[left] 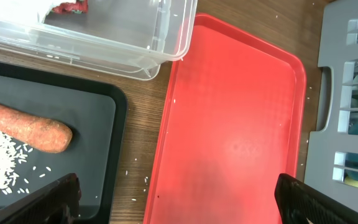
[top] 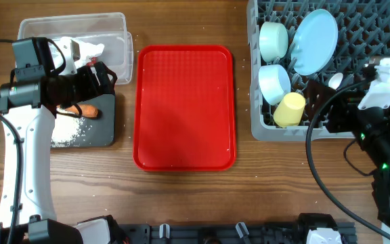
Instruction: Sort waste into correct bins and load items into the dishwasher rack
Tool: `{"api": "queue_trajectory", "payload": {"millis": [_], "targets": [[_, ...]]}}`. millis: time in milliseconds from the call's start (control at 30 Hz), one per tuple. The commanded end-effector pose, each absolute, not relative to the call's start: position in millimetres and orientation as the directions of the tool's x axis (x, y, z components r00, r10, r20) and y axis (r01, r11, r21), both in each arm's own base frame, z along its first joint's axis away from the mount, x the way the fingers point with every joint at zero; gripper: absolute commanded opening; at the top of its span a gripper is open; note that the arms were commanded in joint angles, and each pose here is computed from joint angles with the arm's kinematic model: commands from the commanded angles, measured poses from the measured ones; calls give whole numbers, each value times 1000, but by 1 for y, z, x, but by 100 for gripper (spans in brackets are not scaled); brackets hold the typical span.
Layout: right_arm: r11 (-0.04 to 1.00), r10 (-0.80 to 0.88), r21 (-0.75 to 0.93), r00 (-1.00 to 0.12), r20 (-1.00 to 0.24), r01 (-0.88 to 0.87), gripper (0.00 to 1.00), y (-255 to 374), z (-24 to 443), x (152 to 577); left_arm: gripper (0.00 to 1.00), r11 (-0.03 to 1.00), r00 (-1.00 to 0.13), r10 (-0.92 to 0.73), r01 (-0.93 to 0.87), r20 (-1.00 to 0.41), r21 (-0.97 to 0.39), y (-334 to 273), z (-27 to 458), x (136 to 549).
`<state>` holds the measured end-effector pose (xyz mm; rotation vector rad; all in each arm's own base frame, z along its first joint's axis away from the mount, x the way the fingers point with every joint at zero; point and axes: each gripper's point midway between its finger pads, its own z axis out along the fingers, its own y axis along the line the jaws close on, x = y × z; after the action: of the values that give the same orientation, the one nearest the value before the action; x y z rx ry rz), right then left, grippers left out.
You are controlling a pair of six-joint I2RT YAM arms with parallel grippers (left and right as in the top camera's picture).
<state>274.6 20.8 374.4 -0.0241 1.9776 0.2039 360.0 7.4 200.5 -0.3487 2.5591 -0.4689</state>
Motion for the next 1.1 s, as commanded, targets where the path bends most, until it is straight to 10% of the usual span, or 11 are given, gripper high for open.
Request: {"api": "queue_trajectory", "payload": {"millis": [0,400,1067], "targets": [[996,36,64,-353,-935,-67,100,12,361,280,100,910,-824,-334,-156,-458,-385,11,208,363],[986,129,135,-64,-990,-97,100,18,264,260,100,910,-824,-334,-156,-458,-385,11,208,363],[979,175,170,29,-984,-115,100,19,187,247,100,910,-824,-334,-156,-458,-385,11,208,363]]}}
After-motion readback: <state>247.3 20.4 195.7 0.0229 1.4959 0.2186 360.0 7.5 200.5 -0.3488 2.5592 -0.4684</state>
